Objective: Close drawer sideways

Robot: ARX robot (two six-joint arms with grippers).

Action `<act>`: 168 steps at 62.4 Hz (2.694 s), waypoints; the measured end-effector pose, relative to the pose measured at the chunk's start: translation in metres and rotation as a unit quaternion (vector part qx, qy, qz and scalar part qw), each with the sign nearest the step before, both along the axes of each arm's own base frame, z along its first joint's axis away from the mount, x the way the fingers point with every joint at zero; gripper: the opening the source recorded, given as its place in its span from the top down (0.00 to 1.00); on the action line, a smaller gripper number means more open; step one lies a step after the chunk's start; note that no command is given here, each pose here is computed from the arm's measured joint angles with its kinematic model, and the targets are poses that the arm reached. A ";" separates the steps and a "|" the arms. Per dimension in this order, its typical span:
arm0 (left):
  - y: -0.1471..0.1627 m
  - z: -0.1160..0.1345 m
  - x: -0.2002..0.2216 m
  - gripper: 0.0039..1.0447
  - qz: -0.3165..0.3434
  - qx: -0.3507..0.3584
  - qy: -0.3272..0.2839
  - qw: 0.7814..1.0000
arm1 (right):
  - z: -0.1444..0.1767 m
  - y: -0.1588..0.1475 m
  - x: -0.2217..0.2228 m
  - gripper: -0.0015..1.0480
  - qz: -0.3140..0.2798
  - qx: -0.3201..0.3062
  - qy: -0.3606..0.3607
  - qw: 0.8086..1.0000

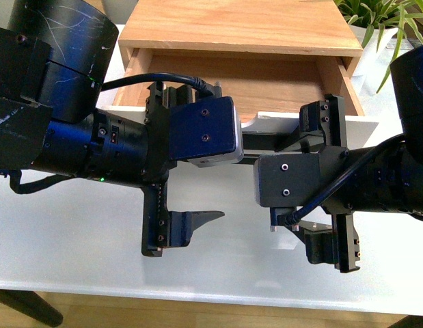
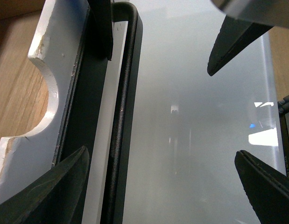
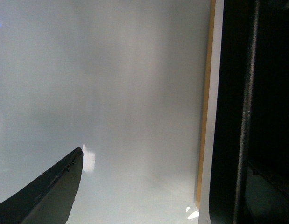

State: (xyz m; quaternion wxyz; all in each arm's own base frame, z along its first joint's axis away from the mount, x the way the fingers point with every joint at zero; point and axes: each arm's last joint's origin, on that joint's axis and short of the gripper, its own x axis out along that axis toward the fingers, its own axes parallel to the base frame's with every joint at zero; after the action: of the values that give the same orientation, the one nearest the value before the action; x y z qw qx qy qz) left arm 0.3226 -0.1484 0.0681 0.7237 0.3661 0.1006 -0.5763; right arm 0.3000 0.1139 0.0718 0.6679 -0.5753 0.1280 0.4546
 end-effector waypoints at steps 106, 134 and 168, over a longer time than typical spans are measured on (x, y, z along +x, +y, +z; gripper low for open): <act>-0.007 -0.007 0.038 0.08 0.029 0.000 -0.002 1.000 | -0.005 -0.007 0.033 0.09 -0.066 0.030 -0.045 0.996; -0.012 -0.005 0.060 0.08 0.051 -0.005 -0.017 0.999 | -0.003 -0.005 0.058 0.09 -0.101 0.032 -0.072 0.992; -0.021 -0.004 0.096 0.08 0.065 0.000 -0.025 0.998 | -0.002 -0.003 0.087 0.09 -0.118 0.035 -0.091 0.988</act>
State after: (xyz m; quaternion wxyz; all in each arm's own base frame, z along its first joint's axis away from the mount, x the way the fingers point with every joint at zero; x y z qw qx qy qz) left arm 0.4190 -0.1691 0.0645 0.7616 0.3734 0.1061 -0.5190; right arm 0.3869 0.1108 0.0694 0.7456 -0.5713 0.1173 0.3224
